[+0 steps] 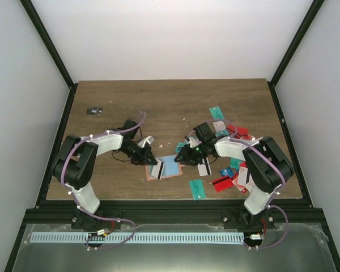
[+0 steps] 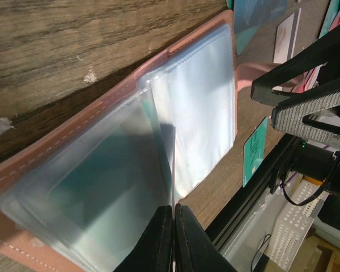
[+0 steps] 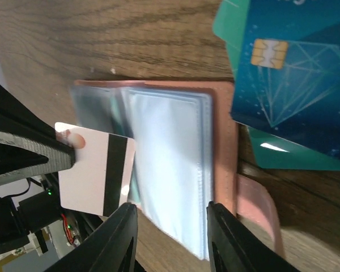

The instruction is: Put the credit cards into the card holder

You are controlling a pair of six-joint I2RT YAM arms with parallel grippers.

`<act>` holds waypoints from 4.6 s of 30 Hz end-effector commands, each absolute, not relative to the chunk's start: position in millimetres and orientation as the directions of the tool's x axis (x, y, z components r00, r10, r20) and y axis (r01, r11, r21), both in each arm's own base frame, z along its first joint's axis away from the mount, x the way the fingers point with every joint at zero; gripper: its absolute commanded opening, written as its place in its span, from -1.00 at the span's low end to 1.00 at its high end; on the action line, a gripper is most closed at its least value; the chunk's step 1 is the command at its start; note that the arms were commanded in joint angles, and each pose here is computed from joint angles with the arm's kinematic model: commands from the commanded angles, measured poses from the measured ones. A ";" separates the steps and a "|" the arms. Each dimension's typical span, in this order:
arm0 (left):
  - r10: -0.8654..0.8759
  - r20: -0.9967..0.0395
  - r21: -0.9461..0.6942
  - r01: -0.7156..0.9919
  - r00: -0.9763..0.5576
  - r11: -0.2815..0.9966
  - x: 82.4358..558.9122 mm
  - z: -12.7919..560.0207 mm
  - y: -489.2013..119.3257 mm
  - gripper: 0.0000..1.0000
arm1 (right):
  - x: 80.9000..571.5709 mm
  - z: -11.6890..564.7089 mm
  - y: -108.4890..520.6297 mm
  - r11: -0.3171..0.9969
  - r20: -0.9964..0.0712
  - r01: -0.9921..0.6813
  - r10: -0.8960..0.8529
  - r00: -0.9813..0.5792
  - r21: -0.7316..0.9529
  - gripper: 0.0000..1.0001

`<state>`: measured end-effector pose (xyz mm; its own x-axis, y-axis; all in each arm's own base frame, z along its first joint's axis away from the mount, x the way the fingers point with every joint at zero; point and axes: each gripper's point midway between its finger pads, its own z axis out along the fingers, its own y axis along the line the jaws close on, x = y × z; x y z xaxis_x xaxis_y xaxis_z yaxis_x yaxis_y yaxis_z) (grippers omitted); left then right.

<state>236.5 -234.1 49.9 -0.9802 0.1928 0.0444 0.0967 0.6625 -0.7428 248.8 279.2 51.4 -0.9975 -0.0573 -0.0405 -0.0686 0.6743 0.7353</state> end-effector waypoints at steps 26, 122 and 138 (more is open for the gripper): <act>0.132 0.051 -0.780 0.043 -0.990 0.624 255.7 39.2 -252.4 -0.92 | 229.1 8.1 268.6 0.730 0.022 -0.093 -0.147 -0.989 0.677 -0.52; 0.011 -0.073 -0.669 0.057 -0.997 0.741 267.0 30.2 -251.9 -0.92 | 204.0 -5.3 264.9 0.724 0.157 -0.002 -0.152 -0.976 0.689 -0.71; 0.020 -0.026 -0.688 0.032 -0.999 0.725 256.9 9.9 -268.1 -0.92 | 209.7 -4.9 270.6 0.714 0.163 0.012 -0.144 -0.976 0.700 -0.71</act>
<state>265.5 -268.7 30.0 -0.9978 0.0155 -0.0637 0.0564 0.6994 -0.7125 227.2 277.6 21.0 -0.9864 -0.1490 0.0693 -0.0452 0.6518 0.7570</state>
